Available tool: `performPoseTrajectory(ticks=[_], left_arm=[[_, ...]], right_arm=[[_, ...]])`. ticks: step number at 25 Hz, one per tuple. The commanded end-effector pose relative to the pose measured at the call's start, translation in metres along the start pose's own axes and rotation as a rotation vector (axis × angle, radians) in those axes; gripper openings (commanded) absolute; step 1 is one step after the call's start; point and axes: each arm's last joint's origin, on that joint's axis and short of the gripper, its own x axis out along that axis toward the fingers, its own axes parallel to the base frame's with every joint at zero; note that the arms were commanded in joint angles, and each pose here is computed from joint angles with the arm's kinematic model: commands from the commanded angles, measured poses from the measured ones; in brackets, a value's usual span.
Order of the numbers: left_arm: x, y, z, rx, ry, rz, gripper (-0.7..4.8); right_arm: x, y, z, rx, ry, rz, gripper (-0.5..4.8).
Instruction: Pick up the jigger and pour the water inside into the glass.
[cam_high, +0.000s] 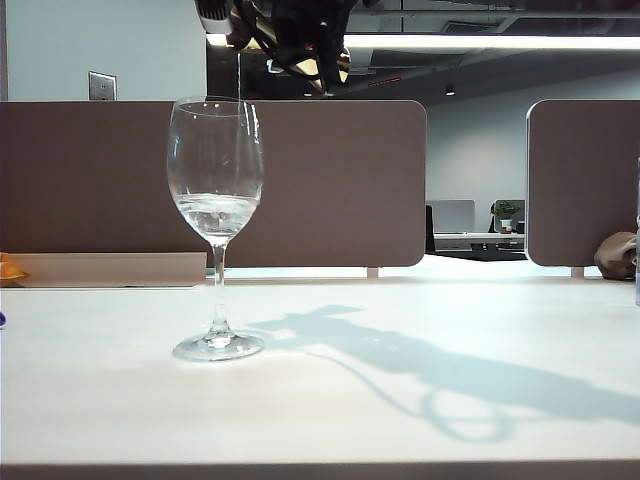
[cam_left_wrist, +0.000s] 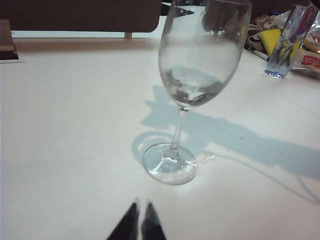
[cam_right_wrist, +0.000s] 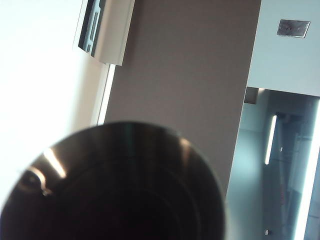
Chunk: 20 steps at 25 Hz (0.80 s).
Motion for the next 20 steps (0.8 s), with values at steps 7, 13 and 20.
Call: performPoseTrajectory(ticks=[7,13,20], left_arm=[[0.0,0.0,0.0,0.001,0.0,0.0,0.22],[0.0,0.0,0.0,0.001,0.0,0.0,0.22],[0.0,0.0,0.0,0.0,0.0,0.0,0.22]], right_arm=[[-0.002,-0.007,0.002,-0.037,-0.046,-0.043,-0.01],[-0.006,-0.009,0.012,0.34,-0.064,-0.056,-0.01],[-0.016,-0.012,0.003,0.966,-0.048,-0.063,-0.01]])
